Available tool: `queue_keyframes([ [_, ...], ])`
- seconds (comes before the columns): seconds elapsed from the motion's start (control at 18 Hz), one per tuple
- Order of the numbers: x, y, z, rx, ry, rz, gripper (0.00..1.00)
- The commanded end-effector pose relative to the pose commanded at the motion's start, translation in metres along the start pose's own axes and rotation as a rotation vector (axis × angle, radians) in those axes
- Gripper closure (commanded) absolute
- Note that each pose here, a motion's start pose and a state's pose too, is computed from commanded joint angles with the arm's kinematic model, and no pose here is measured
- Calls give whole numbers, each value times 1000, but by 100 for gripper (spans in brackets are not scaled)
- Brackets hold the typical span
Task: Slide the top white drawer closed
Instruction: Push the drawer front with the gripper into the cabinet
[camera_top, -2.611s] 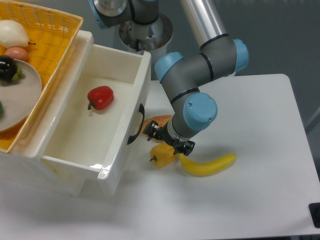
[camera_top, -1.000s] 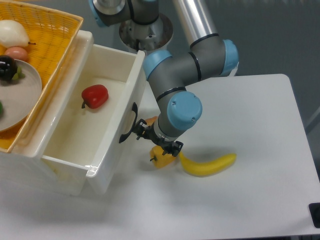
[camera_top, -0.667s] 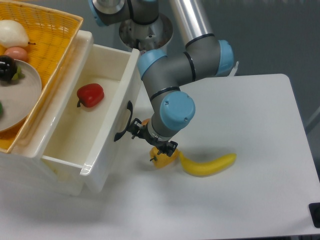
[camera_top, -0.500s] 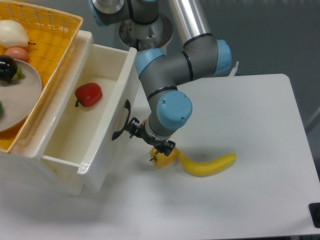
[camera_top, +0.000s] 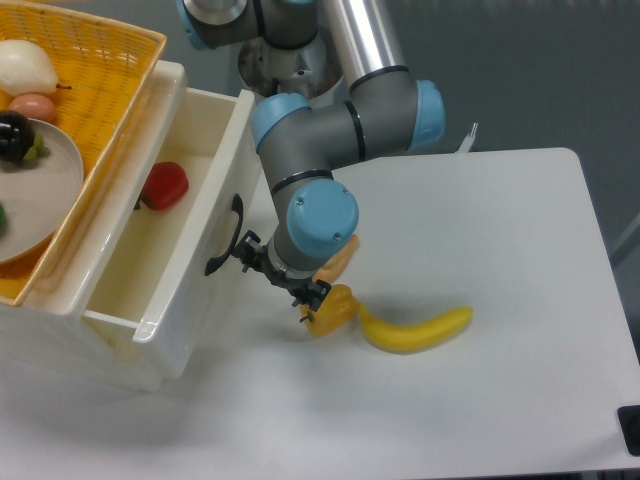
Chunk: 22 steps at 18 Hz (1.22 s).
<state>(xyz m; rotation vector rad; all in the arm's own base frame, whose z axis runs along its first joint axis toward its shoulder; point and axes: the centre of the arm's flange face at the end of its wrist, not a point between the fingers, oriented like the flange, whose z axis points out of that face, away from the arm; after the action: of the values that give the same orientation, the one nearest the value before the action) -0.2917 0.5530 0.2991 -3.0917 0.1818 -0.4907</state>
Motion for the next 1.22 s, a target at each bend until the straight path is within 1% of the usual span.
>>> queue_keyframes([
  [0.44, 20, -15, 6, -10, -5, 36, 0],
  [1.22, 41, -25, 8, -16, -11, 76, 0],
])
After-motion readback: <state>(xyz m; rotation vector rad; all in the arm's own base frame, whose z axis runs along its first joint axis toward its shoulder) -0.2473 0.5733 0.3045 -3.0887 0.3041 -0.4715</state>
